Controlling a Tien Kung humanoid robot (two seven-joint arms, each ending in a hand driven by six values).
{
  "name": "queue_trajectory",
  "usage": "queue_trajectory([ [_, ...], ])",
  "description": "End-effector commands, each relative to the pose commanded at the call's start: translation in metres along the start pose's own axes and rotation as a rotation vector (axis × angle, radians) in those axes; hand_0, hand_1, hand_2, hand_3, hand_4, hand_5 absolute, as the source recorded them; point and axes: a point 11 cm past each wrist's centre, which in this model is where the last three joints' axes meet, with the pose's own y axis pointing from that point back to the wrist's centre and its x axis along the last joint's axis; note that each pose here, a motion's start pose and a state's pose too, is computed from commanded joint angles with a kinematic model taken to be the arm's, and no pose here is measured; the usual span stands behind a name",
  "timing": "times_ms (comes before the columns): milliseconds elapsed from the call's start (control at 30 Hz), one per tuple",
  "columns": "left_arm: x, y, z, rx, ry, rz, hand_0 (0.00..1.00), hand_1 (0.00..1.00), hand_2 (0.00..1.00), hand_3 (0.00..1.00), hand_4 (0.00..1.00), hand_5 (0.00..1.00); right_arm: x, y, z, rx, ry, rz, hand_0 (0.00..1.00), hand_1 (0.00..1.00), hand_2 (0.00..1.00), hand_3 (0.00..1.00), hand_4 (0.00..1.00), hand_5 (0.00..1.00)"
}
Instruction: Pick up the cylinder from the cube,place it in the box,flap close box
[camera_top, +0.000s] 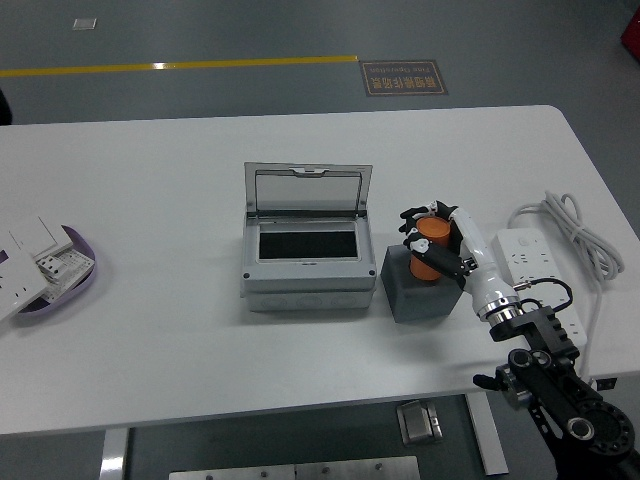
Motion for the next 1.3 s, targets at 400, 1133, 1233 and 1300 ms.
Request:
queue_trajectory([
  [400,0.006,0.0,-0.002,0.006,0.001,0.011,0.629,0.638,0.607,0.65,0.719,0.24,-0.047,-0.035,-0.062,0.142,0.325,-0.139,0.147,0.226,0.296,0.278,0.002,0.002],
  [1133,0.007,0.001,0.004,-0.004,-0.002,0.017,0.628,0.637,0.605,0.649,0.719,0.24,-0.11,-0.079,-0.074,0.149,1.023,-0.487,0.315,0.403,0.477,0.404,0.026,0.002],
  [1233,0.008,0.002,0.004,-0.004,-0.002,0.019,0.627,0.636,0.604,0.648,0.718,0.24,-0.118,-0.079,-0.071,0.145,1.021,-0.512,0.702,0.621,0.617,0.577,0.177,0.002],
  [1300,0.009,0.002,0.004,-0.005,-0.002,0.021,0.627,0.636,0.604,0.648,0.718,0.24,-0.121,-0.079,-0.067,0.131,1.023,-0.522,0.702,0.621,0.617,0.577,0.177,0.002],
])
